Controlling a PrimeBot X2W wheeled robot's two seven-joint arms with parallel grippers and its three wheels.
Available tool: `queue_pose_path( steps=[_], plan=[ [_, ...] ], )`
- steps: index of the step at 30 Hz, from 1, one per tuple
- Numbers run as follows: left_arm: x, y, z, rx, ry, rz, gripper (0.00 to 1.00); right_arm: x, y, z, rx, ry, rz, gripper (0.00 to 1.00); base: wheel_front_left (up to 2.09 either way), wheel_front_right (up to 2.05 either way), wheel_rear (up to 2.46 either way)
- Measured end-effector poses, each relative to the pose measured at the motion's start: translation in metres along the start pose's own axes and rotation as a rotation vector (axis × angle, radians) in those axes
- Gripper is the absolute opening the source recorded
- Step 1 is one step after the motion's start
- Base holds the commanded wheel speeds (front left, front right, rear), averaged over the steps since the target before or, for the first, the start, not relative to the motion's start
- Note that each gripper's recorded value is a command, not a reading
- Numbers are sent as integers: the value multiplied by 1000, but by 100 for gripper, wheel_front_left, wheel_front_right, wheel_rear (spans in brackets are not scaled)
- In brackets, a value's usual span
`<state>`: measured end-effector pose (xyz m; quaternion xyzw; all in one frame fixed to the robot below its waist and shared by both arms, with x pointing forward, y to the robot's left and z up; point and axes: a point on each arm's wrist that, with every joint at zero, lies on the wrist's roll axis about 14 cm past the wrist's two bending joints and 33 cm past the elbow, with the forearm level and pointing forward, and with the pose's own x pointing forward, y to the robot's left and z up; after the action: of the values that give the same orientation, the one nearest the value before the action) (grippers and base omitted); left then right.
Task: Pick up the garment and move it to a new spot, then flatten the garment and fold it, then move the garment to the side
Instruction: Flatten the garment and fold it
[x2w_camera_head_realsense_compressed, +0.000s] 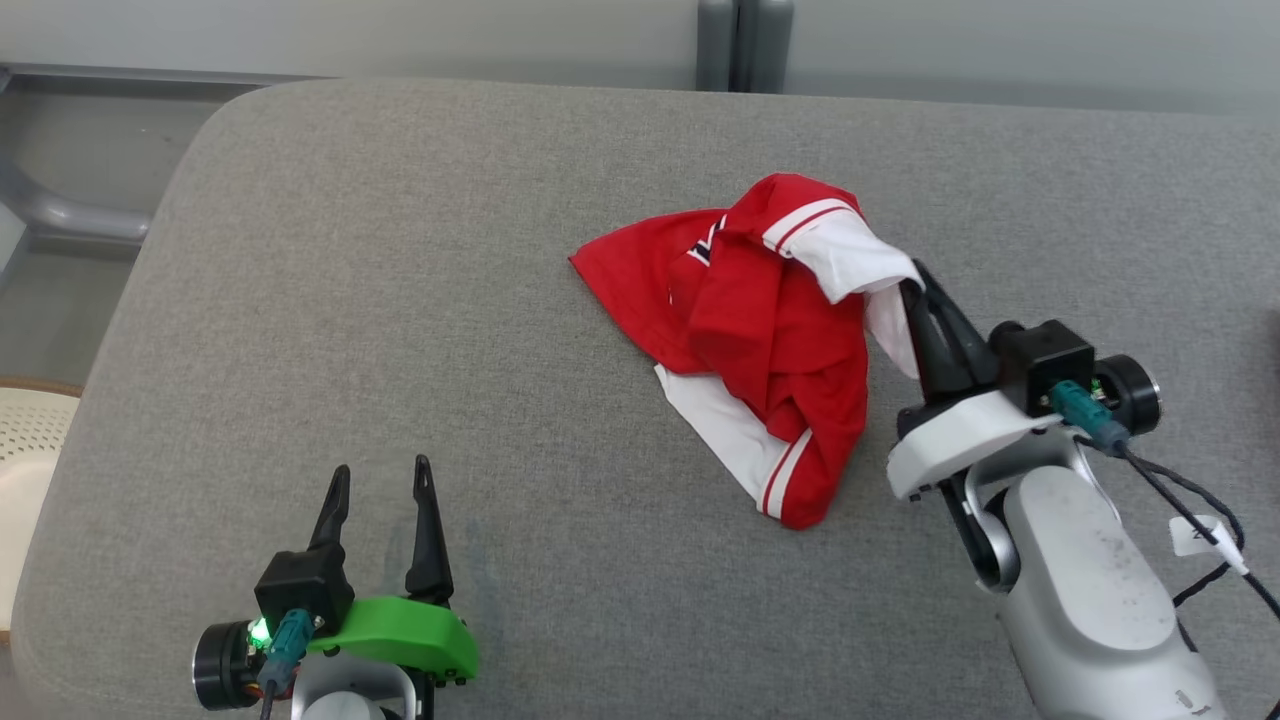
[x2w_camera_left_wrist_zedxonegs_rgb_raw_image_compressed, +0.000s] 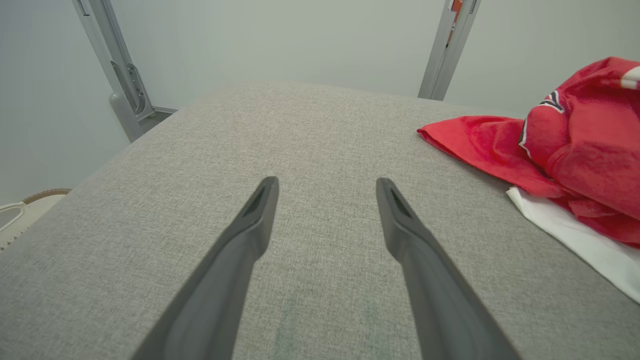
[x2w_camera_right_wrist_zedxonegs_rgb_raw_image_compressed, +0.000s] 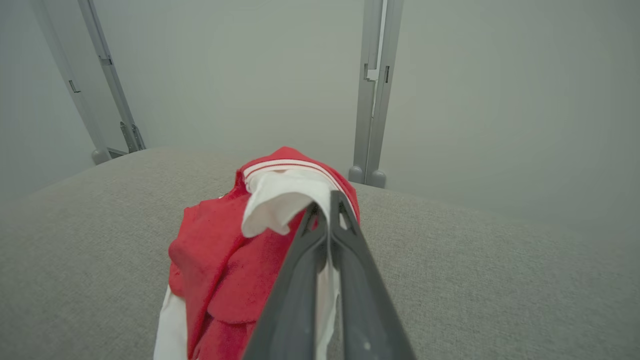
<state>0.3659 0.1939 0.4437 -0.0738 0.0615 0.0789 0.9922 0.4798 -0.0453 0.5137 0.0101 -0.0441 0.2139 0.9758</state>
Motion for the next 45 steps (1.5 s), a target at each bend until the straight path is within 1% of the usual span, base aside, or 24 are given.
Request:
queue_pose_path(
  steps=[3,8,12,15,20,25,30,37,40,43,45],
  plan=[
    [-2,-3,0,-1,-1,-12,100,-1,-22,26,-17,-70,-57,0,0,0,0],
    [-2,-12,3,-6,-11,-41,100,-6,-60,79,-77,-202,-141,0,0,0,0],
    [-2,-19,5,-10,-16,-59,100,-7,-76,120,-151,-291,-155,0,0,0,0],
    [-2,-22,5,-15,-17,-71,100,-1,-75,149,-206,-349,-130,0,0,0,0],
    [-6,-23,3,-41,-6,-70,100,21,-53,181,-266,-417,-45,0,0,0,0],
    [-13,-10,0,-50,2,-26,100,44,-15,207,-285,-480,60,0,0,0,0],
    [-21,4,-3,-56,8,17,100,62,14,237,-314,-546,136,0,0,0,0],
    [-29,6,-6,-76,20,28,100,90,43,274,-421,-607,212,0,0,0,0],
    [-31,9,-6,-85,24,44,100,99,65,296,-468,-663,258,0,0,0,0],
    [-38,19,-11,-87,38,81,100,105,90,312,-520,-714,311,0,0,0,0],
    [-42,27,-12,-86,43,112,100,110,97,314,-535,-723,330,0,0,0,0]
  ],
)
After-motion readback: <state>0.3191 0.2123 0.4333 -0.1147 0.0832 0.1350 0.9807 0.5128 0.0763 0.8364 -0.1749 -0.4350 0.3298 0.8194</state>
